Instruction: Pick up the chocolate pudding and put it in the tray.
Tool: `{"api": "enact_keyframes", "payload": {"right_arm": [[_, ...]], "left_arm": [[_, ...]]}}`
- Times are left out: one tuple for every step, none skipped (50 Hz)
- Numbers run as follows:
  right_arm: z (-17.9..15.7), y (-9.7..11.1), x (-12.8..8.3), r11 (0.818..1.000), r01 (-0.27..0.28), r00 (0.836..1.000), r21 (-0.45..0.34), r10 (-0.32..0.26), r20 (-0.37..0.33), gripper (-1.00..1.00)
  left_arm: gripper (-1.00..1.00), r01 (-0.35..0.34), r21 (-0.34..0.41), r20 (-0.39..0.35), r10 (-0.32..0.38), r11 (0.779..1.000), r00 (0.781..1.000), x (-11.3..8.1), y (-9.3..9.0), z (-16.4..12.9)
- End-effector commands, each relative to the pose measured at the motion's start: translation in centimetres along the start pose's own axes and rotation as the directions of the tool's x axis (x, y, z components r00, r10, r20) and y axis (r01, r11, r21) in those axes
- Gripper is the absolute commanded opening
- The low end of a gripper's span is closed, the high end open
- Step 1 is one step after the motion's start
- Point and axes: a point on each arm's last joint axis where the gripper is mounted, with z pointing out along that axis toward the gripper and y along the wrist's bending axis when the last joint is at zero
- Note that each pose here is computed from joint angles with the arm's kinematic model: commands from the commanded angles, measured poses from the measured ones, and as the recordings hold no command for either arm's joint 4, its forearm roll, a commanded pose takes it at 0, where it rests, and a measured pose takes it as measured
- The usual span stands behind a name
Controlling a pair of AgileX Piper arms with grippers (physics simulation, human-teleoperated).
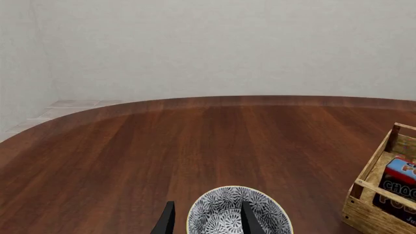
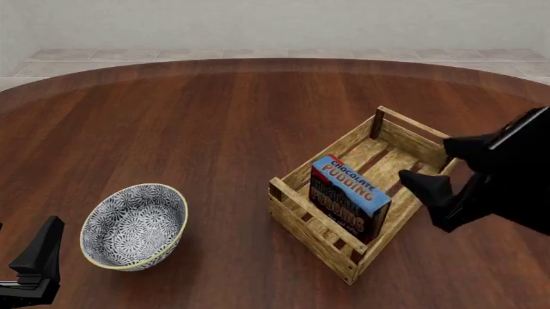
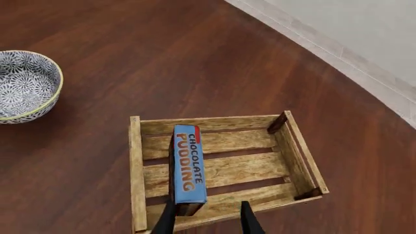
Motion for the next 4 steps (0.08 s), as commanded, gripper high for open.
{"api": "enact_keyframes", "payload": {"right_arm": [[-5.6, -0.4, -0.9, 0.999, 0.034, 0.997, 0.039, -0.037, 0.068, 1.0], [-5.6, -0.4, -0.9, 0.999, 0.034, 0.997, 0.039, -0.037, 0.068, 1.0], [-6.3, -0.5, -0.9, 0.998, 0.036, 0.996, 0.047, -0.04, 0.077, 1.0], [-7.2, -0.5, -0.9, 0.998, 0.035, 0.995, 0.053, -0.039, 0.088, 1.0]], "left_arm": [[1.0, 0.0, 0.0, 0.0, 0.0, 1.0, 1.0, 0.0, 0.0, 0.0], [1.0, 0.0, 0.0, 0.0, 0.0, 1.0, 1.0, 0.0, 0.0, 0.0], [1.0, 0.0, 0.0, 0.0, 0.0, 1.0, 1.0, 0.0, 0.0, 0.0], [1.0, 0.0, 0.0, 0.0, 0.0, 1.0, 1.0, 0.0, 0.0, 0.0]]}}
